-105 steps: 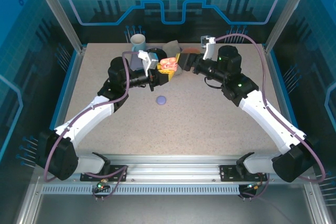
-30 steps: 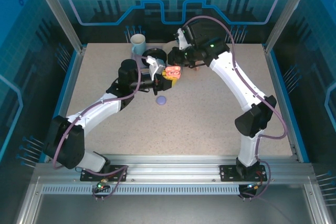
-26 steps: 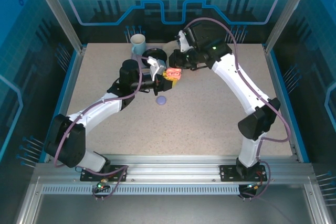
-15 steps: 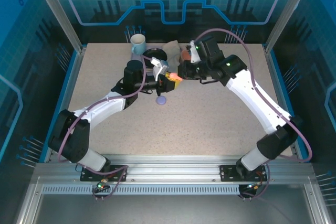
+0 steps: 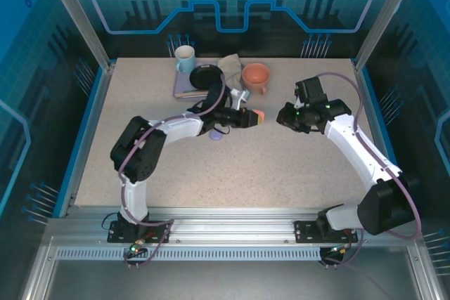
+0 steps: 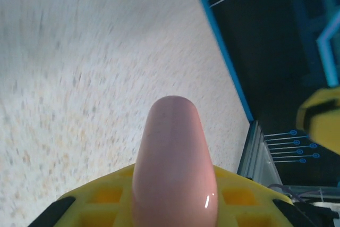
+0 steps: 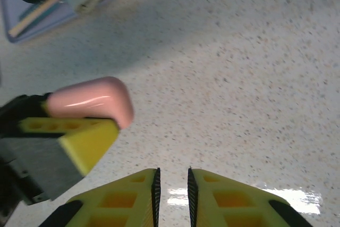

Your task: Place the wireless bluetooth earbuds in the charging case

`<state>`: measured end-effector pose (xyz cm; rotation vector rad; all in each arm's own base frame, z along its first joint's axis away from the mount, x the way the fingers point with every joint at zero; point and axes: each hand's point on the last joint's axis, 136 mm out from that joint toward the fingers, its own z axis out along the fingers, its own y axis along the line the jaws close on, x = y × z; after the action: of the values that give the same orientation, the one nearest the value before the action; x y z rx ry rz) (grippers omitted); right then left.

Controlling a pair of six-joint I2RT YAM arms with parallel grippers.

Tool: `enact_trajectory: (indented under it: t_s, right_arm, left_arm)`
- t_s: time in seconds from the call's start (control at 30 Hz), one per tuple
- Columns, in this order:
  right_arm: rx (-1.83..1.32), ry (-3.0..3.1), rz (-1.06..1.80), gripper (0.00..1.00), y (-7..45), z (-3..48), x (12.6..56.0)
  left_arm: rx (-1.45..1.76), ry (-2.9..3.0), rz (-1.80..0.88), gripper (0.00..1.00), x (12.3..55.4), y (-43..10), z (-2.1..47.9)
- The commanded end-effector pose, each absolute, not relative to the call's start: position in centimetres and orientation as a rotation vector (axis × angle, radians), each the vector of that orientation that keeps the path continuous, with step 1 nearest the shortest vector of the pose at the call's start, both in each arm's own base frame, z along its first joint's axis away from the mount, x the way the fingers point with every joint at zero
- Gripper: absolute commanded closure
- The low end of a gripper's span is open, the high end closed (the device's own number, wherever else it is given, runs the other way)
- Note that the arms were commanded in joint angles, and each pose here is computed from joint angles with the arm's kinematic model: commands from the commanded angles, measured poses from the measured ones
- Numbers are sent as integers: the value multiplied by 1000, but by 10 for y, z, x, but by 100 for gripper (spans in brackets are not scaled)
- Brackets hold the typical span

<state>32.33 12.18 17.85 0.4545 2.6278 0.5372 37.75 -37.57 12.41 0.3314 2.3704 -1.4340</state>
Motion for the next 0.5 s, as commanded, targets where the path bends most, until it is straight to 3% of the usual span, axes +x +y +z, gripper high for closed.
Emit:
enact_trajectory:
  t_s: [0.0,0.23,0.47]
  right_arm:
    - [497,2553,553,76,113,188,328]
    - [506,2547,553,75,111,184,328]
    - [511,2536,572,70,112,188,326]
  left_arm:
    - [98,2561,-1453,100,373,-390,103]
    - [-133,2842,-1279,93,362,-386,42]
    - [-205,3010,-1078,73,355,-371,15]
